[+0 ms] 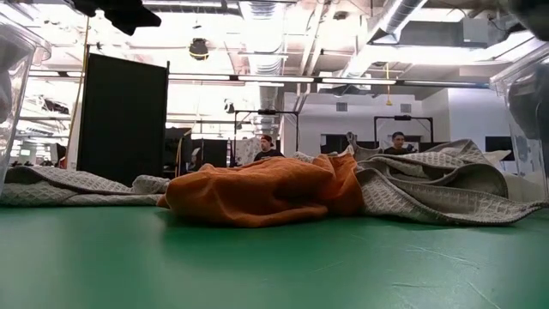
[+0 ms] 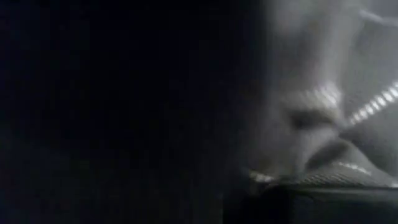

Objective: Sort towels by color in basket
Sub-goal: Put the gray squared towel into the right transparent bin

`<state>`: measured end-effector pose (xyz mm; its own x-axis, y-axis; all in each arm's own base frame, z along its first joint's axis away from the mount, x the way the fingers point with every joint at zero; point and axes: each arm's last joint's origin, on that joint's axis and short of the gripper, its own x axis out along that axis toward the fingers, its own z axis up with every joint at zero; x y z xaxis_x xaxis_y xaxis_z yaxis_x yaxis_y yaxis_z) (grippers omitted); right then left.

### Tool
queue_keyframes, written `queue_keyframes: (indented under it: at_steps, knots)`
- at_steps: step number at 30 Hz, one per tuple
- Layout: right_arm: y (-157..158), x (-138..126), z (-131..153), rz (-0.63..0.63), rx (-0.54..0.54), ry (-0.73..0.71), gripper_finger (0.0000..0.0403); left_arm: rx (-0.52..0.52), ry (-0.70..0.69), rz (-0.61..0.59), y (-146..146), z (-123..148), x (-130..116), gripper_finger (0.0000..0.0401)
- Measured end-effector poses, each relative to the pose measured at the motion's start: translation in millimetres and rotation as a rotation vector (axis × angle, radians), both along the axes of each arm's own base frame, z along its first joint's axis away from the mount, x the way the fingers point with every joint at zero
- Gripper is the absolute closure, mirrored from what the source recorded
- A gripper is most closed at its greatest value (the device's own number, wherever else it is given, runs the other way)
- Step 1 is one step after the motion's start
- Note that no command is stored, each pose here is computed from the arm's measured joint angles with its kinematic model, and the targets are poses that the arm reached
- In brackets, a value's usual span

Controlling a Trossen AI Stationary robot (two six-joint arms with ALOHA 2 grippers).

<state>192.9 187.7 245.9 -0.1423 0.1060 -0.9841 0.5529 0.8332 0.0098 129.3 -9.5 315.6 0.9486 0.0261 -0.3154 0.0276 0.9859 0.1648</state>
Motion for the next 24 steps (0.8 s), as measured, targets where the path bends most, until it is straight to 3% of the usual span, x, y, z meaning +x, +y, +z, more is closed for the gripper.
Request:
queue_keyframes:
  at_steps: [4, 11, 16, 24]
  knots:
    - [2.7, -10.5, -18.7, -0.007, 0.004, -0.024, 0.0386, 0.001, 0.007, 0.000, 0.0, -0.6, -0.2, 0.0193]
    - [-1.5, -35.2, -18.6, -0.434, 0.026, -0.141, 0.0386, 0.003, 0.000, -0.001, 0.0, 0.0, 0.0, 0.0193]
    - [-5.9, -45.1, -27.5, -0.629, 0.017, -0.104, 0.0386, 0.002, -0.002, -0.001, 0.0, 0.2, 0.1, 0.0193]
    - [-10.7, -44.7, -44.5, -0.628, 0.056, -0.077, 0.0385, 0.002, 0.003, -0.001, 0.0, -0.2, -0.1, 0.0193]
